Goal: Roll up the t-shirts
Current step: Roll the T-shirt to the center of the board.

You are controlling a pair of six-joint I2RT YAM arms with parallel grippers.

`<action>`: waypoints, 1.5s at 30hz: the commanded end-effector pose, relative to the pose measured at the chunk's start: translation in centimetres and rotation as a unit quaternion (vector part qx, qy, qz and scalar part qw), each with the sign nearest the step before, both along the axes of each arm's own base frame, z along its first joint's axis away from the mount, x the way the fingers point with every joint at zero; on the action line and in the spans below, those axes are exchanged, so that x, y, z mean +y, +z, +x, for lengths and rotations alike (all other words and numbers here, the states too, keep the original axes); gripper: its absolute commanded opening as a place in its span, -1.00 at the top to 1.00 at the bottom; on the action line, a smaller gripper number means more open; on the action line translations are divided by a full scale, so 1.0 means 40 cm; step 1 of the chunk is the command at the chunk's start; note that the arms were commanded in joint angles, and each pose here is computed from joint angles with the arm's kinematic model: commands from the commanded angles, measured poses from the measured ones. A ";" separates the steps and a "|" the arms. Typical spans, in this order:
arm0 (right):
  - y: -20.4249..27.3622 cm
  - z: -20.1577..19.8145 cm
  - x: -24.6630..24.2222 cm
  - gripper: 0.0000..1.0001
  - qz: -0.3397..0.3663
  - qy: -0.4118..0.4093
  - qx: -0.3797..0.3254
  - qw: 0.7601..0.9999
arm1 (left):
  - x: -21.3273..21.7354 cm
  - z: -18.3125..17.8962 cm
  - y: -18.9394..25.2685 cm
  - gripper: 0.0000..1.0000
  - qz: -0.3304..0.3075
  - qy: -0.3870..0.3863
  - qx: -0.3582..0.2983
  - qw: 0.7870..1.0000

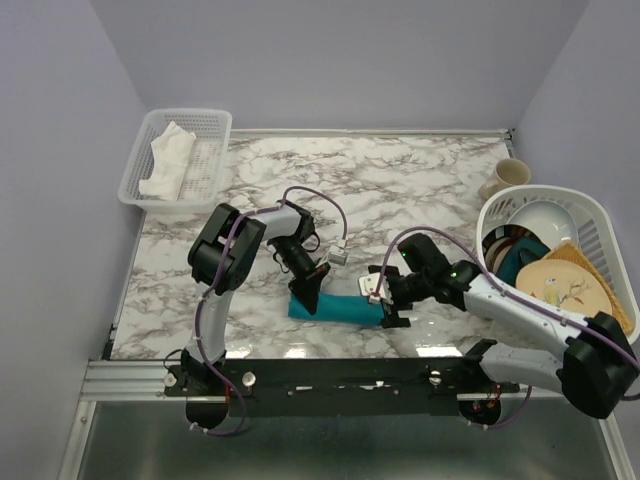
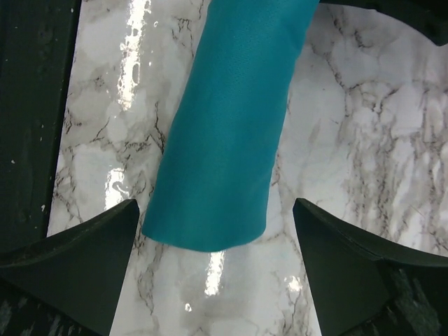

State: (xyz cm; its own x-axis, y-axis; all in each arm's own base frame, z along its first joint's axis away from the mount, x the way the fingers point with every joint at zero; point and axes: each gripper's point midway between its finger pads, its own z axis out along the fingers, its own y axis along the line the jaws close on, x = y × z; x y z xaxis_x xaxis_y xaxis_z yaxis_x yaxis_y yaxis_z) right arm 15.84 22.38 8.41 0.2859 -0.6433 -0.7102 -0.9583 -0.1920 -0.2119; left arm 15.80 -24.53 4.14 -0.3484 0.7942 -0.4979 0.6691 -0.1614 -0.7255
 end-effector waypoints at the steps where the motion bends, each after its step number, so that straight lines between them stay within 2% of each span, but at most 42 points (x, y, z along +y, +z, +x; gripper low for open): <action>1: -0.027 0.037 0.061 -1.00 -0.007 -0.003 0.000 1.000 | 0.007 0.000 -0.015 0.82 0.012 0.008 0.021 1.000; 13: -0.067 0.018 0.089 -1.00 -0.033 0.037 -0.006 0.999 | -0.015 0.022 -0.021 0.80 0.026 0.029 0.114 0.993; 18: -0.086 0.027 0.102 -1.00 -0.054 0.026 0.011 0.998 | -0.011 0.033 -0.023 0.80 0.029 0.036 0.126 0.991; 26: 0.001 0.046 0.110 -1.00 -0.036 -0.038 0.040 0.998 | -0.008 0.035 -0.035 0.80 0.044 0.040 0.127 0.990; 31: 0.061 0.020 0.105 -1.00 -0.026 -0.046 0.095 0.994 | -0.011 0.045 -0.052 0.80 0.062 0.053 0.125 0.989; 34: 0.086 -0.016 0.130 -0.74 -0.010 -0.020 0.146 0.989 | -0.013 0.047 -0.052 0.80 0.061 0.056 0.124 0.989; 35: 0.086 -0.025 0.138 -0.20 -0.010 -0.009 0.162 0.987 | -0.013 0.047 -0.050 0.80 0.062 0.056 0.122 0.989; 38: 0.078 -0.033 0.166 0.73 -0.023 0.018 0.208 0.978 | -0.012 0.048 -0.051 0.80 0.064 0.058 0.119 0.989; 41: 0.056 -0.030 0.182 0.79 -0.050 0.038 0.238 0.969 | -0.012 0.050 -0.055 0.80 0.065 0.060 0.112 0.990; 45: 0.008 -0.024 0.174 0.79 -0.079 0.054 0.228 0.969 | -0.013 0.052 -0.059 0.80 0.070 0.063 0.114 0.989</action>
State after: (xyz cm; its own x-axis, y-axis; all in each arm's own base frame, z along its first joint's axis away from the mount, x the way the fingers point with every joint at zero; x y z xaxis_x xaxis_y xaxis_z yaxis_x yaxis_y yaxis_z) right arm 16.82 30.40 9.88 0.0309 -0.7024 -0.7111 -0.9559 -0.2287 0.1843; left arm 17.31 -25.77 3.80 -0.5812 0.7689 -0.2666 0.4361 0.0177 -0.8997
